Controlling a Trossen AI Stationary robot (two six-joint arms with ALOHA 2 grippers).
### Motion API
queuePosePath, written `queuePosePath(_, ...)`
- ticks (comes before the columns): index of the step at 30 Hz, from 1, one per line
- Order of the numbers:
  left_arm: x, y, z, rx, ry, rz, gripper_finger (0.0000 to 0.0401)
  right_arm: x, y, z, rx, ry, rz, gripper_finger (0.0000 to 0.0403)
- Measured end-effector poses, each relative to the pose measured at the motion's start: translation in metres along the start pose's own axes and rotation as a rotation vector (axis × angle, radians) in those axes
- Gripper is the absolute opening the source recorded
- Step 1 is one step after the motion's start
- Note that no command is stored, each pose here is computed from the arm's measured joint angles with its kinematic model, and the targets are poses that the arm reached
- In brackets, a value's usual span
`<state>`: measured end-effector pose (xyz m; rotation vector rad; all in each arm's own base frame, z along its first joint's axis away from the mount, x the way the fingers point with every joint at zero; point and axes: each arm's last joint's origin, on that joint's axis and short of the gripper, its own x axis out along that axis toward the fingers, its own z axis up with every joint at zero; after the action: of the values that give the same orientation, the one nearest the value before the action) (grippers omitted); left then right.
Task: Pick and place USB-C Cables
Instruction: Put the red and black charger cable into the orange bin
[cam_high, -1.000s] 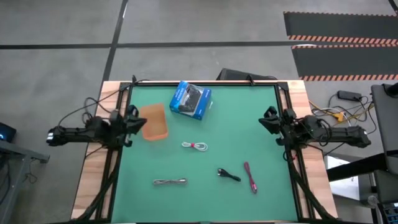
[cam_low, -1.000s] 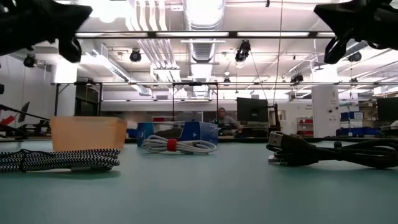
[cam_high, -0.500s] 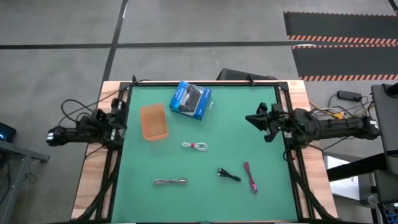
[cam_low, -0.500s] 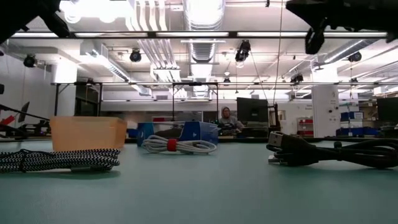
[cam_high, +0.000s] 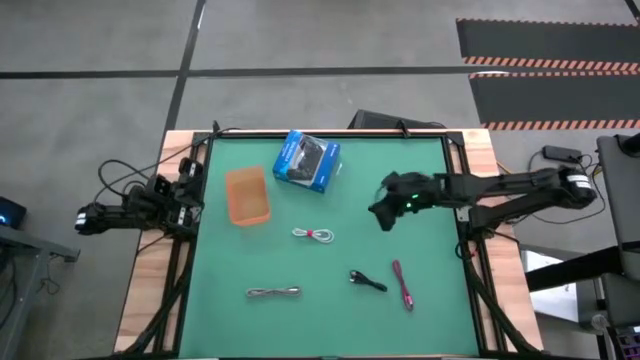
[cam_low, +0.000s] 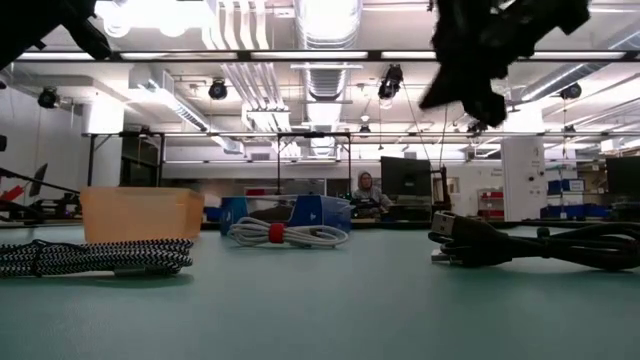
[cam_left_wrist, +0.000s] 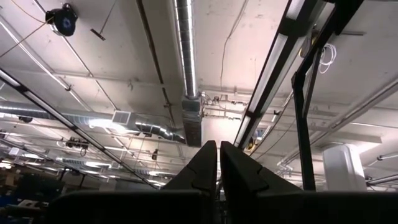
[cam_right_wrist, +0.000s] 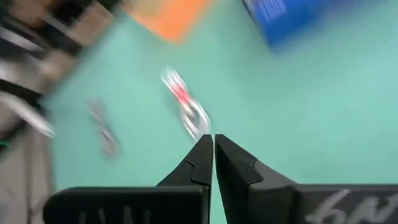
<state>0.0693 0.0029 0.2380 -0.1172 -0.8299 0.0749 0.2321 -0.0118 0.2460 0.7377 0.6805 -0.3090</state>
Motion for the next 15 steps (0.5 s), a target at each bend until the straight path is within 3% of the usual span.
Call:
queuePosePath(7, 0.0, 0.0, 0.0, -0.001, 0.003, 0.0, 0.0005, 0.015, 0.014, -0.019, 0.143, 0.416, -0.213, 0.0009)
queuePosePath(15, 0.0, 0.0, -0.001, -0.001, 0.004, 0.0, 0.0005, 0.036, 0.038, -0.054, 0.216, 0.679, -0.315, 0.0009)
